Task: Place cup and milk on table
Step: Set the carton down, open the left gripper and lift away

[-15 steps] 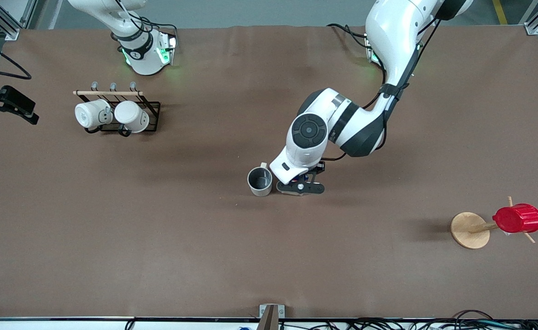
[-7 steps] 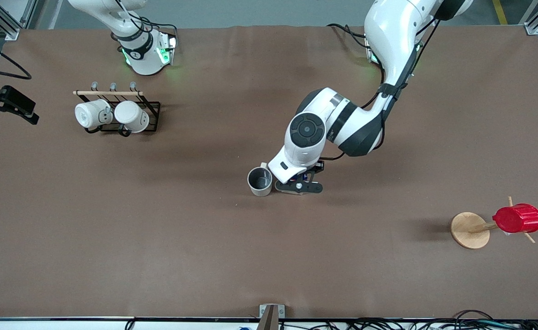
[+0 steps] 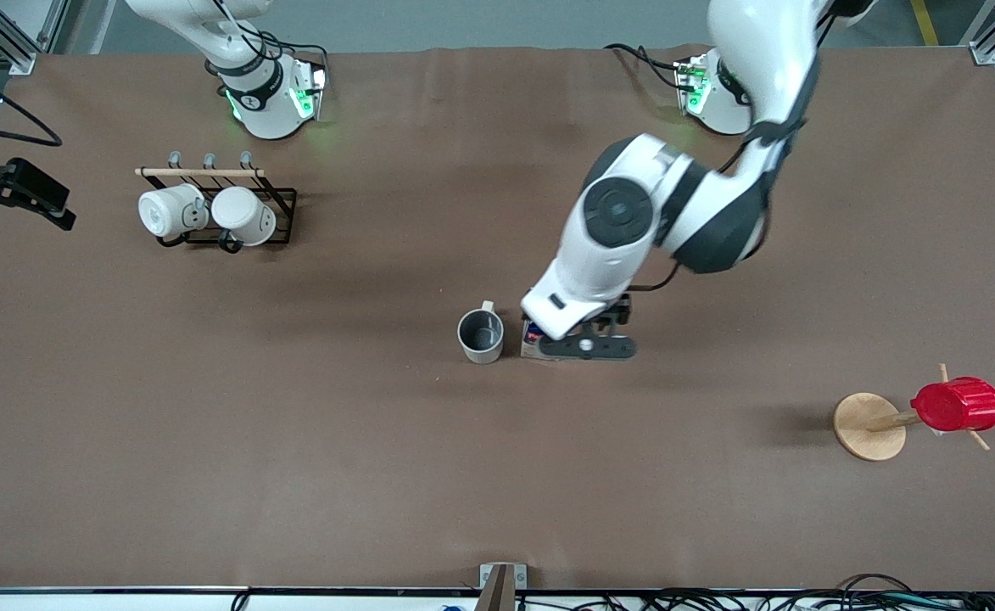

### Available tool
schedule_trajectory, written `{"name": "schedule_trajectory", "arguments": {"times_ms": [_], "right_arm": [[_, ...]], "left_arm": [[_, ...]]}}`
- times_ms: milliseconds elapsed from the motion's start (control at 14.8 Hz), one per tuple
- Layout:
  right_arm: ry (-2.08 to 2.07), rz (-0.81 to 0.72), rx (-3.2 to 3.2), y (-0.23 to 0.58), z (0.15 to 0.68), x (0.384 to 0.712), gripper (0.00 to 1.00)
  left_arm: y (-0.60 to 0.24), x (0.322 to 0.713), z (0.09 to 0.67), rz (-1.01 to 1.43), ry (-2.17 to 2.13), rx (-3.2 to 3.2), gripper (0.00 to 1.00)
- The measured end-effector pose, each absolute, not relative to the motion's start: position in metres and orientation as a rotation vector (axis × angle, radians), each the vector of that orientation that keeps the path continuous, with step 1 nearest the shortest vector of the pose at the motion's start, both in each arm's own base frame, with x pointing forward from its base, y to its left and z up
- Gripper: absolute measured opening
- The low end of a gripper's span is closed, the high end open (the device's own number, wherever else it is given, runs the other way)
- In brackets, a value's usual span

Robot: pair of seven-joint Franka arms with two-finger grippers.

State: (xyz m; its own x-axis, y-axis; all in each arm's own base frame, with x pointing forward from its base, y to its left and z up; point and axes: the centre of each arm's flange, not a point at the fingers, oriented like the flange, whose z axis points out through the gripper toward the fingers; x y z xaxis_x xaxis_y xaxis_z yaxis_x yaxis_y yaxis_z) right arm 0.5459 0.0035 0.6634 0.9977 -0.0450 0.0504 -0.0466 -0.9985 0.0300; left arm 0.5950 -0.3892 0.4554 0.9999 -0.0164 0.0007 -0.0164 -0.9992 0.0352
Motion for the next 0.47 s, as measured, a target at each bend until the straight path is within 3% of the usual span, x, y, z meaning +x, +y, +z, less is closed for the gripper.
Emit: {"name": "schedule_trajectory", "arguments": {"times_ms": [202,472], "right_arm": [[-0.061,0.077,3.109,0.007,0.663,0.546,1.0],[-0.057,0.078,3.109,0.009,0.663,0.546,1.0]], "left_arm": [[-0.317,0.598,0.525,0.027,0.05,3.109,1.0],[-0.232,0.584,0.569,0.06,0.012,3.098,1.0]]}}
